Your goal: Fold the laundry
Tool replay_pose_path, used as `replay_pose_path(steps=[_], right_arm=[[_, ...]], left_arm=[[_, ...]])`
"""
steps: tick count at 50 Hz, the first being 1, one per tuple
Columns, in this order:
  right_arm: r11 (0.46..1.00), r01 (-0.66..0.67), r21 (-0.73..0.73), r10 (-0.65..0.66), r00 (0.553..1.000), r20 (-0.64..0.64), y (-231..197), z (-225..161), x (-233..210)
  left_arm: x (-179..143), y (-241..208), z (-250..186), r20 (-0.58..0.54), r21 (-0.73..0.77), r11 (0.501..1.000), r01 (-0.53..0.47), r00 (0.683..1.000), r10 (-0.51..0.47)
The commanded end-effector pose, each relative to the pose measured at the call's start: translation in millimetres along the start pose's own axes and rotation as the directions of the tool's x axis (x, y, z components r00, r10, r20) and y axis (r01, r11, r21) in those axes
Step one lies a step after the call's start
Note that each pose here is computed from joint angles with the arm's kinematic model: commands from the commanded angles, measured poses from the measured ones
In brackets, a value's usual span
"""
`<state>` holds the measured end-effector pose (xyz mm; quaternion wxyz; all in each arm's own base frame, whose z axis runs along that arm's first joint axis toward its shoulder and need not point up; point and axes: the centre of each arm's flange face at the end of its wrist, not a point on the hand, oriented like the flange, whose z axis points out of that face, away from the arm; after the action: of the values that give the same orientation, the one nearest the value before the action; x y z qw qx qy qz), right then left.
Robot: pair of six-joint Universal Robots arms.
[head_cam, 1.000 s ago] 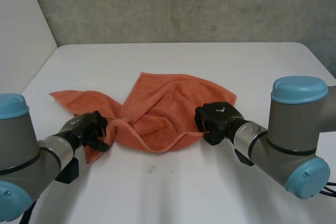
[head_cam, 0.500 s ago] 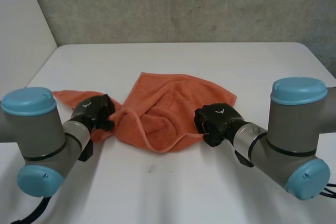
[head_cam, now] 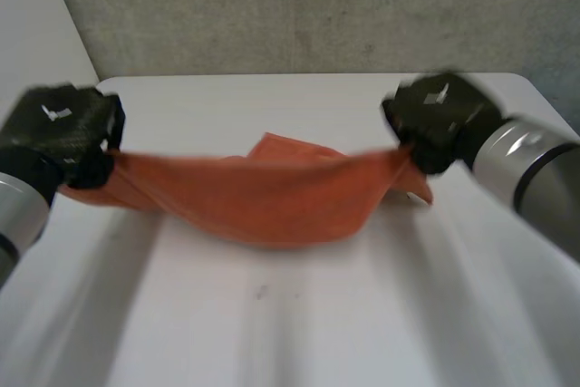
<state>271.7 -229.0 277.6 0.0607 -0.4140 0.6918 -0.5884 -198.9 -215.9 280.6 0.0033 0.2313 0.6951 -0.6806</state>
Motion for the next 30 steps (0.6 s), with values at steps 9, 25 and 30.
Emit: replay_pose_path(steps=[9,25,30], right_arm=[[0.998,-0.051,-0.024,0.051,0.998,-0.023,1,1,4],[0.965,-0.250,-0.075,0.252,0.968,0.016,57,87,-2],[0.900,-0.432,-0.064,0.429,0.902,-0.053,64,81,24]], left_arm=[[8,31,23,-0.040,-0.089,0.996,0.020,0.999,-0.023],[9,64,99,-0.006,-0.134,0.991,0.013,1.000,-0.014],[8,64,96,0.010,-0.138,0.990,0.021,1.000,-0.019]])
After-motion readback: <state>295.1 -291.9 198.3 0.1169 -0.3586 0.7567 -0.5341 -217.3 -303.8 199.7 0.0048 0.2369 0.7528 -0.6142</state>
